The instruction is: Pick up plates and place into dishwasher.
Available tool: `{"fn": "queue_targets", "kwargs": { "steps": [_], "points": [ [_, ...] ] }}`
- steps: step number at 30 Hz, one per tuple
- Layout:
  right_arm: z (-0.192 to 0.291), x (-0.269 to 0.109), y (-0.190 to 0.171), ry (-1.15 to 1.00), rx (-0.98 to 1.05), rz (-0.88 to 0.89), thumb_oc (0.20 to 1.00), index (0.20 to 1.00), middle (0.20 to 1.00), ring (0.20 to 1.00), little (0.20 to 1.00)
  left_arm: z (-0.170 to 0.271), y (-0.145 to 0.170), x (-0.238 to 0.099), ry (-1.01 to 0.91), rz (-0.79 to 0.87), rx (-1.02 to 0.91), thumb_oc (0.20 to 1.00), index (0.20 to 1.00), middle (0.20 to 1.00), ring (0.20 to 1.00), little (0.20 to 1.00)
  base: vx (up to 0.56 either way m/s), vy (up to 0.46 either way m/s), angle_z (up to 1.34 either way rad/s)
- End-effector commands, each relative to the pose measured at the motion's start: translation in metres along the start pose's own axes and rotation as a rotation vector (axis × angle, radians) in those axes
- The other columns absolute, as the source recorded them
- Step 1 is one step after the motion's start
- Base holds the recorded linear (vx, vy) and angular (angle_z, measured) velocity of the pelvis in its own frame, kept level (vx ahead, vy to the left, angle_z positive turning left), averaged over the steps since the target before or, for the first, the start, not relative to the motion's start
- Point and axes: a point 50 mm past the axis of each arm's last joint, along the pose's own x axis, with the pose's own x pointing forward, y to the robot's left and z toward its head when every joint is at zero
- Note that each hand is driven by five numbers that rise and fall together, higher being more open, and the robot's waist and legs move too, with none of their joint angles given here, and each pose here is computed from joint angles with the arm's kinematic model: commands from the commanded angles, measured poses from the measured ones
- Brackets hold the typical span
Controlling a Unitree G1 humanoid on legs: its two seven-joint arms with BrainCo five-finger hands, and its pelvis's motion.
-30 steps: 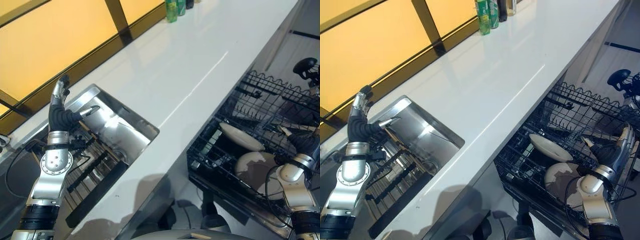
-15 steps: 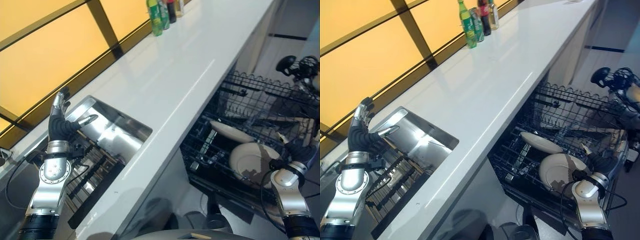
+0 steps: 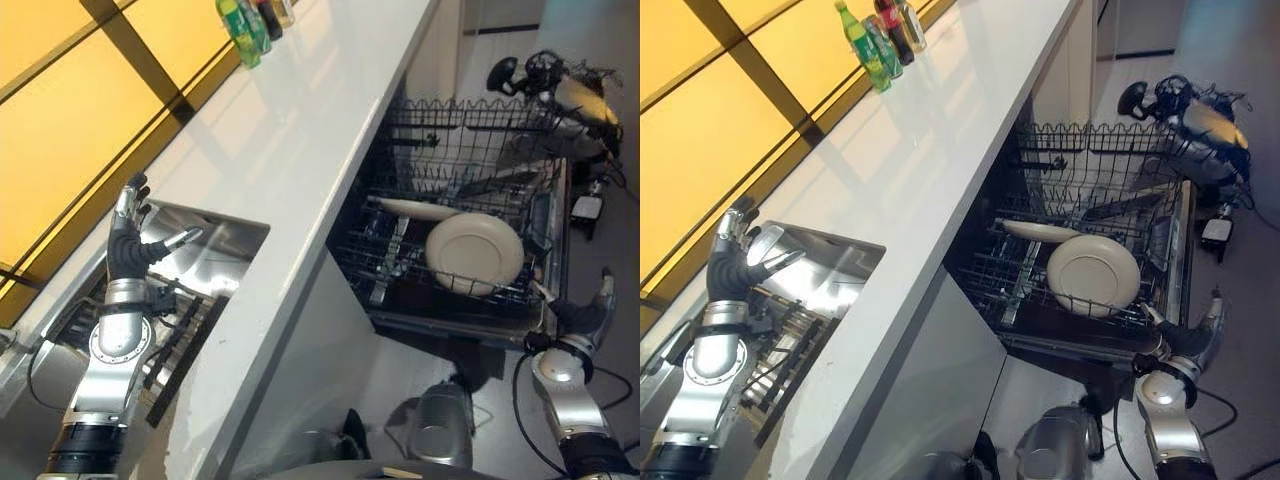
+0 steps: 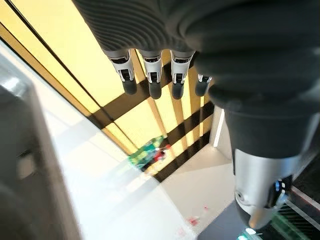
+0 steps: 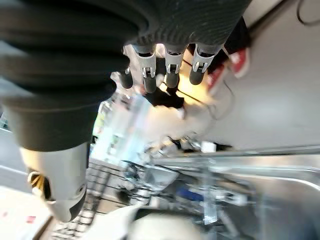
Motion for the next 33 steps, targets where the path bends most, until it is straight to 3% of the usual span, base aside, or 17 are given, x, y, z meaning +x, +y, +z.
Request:
{"fn": "queue_targets", "kwargs": {
  "steps": [1, 5, 10, 25, 33],
  "points": [
    [0.017, 0.002, 0.009, -0.071, 0.132, 0.044, 1.000, 1.000, 1.000, 1.000, 1.000, 0.020, 0.009, 0.016, -0.119, 0.052, 0.028, 1.000, 1.000, 1.000, 1.000, 1.000, -0.38, -0.109, -0.32],
    [0.048, 0.021, 0.026, -0.128, 0.239, 0.034, 1.000, 1.000, 1.000, 1.000, 1.000, 0.033, -0.001, 0.035, -0.189, 0.083, 0.011, 1.000, 1.000, 1.000, 1.000, 1.000, -0.42, -0.131, -0.54],
    [0.083, 0.038, 0.033, -0.217, 0.216, 0.089, 1.000, 1.000, 1.000, 1.000, 1.000, 0.037, -0.018, 0.036, -0.210, 0.064, -0.024, 1.000, 1.000, 1.000, 1.000, 1.000, -0.07, 0.122, -0.08],
    [0.085, 0.055, 0.031, -0.193, 0.188, 0.203, 1.000, 1.000, 1.000, 1.000, 1.000, 0.025, -0.027, 0.024, -0.120, 0.067, -0.074, 1.000, 1.000, 1.000, 1.000, 1.000, 0.09, 0.111, 0.09],
    [0.103, 0.056, 0.036, -0.245, 0.168, 0.053, 1.000, 1.000, 1.000, 1.000, 1.000, 0.029, -0.027, 0.027, -0.150, 0.094, -0.079, 1.000, 1.000, 1.000, 1.000, 1.000, -0.08, 0.023, 0.15]
  ]
}}
